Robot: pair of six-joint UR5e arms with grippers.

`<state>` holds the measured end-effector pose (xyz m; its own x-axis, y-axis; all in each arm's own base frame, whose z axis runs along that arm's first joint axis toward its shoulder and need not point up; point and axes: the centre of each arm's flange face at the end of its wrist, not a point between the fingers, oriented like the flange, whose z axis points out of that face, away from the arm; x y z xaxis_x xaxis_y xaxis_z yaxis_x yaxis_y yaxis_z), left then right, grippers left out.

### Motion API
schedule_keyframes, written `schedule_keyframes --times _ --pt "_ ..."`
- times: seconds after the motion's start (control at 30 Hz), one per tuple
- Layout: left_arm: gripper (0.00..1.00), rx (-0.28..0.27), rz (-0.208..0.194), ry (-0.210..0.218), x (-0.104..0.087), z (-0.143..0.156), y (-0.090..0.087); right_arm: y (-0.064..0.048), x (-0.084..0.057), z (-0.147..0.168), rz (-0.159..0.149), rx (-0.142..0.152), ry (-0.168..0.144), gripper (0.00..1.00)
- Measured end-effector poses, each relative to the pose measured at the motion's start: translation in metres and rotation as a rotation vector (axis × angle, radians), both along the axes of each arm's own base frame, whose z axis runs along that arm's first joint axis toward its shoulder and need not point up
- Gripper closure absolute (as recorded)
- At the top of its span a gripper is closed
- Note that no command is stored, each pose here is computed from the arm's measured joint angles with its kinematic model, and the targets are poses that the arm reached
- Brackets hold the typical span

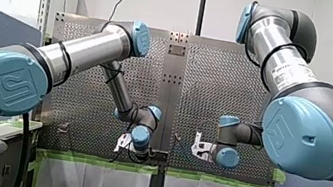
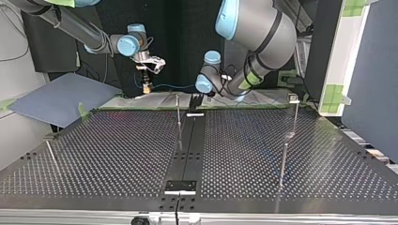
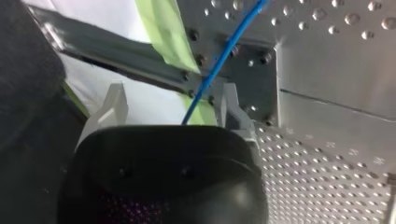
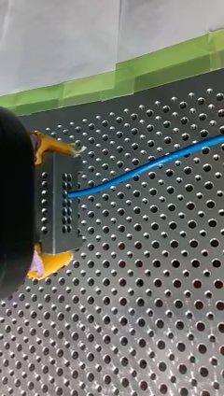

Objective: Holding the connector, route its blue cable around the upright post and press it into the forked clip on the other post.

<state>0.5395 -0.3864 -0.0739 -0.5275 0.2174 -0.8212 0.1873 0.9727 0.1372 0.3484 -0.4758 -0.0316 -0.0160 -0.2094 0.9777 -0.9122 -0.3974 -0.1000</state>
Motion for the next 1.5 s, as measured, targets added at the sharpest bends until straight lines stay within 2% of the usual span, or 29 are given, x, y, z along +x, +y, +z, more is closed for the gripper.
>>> schedule_keyframes --times 0.4,0.8,0.97,1.2,1.5 --pt "0.00 -0.175 -0.034 0.020 0.003 0.018 -0.015 -0.010 -0.015 0.000 -0.029 -0.002 0.007 1.00" --pt "0.00 -0.256 -0.126 0.064 -0.004 0.022 -0.029 -0.025 -0.029 0.003 -0.058 -0.017 0.002 1.00" --pt "0.00 -0.285 -0.159 0.081 -0.010 0.023 -0.030 -0.027 -0.028 0.003 -0.044 -0.029 -0.004 1.00" --pt "0.00 -0.372 -0.202 0.076 -0.017 0.035 -0.034 -0.025 -0.025 0.003 -0.024 -0.032 -0.004 1.00" --pt "0.00 -0.428 -0.273 0.099 -0.019 0.042 -0.040 -0.023 -0.020 0.004 0.001 -0.035 -0.005 1.00"
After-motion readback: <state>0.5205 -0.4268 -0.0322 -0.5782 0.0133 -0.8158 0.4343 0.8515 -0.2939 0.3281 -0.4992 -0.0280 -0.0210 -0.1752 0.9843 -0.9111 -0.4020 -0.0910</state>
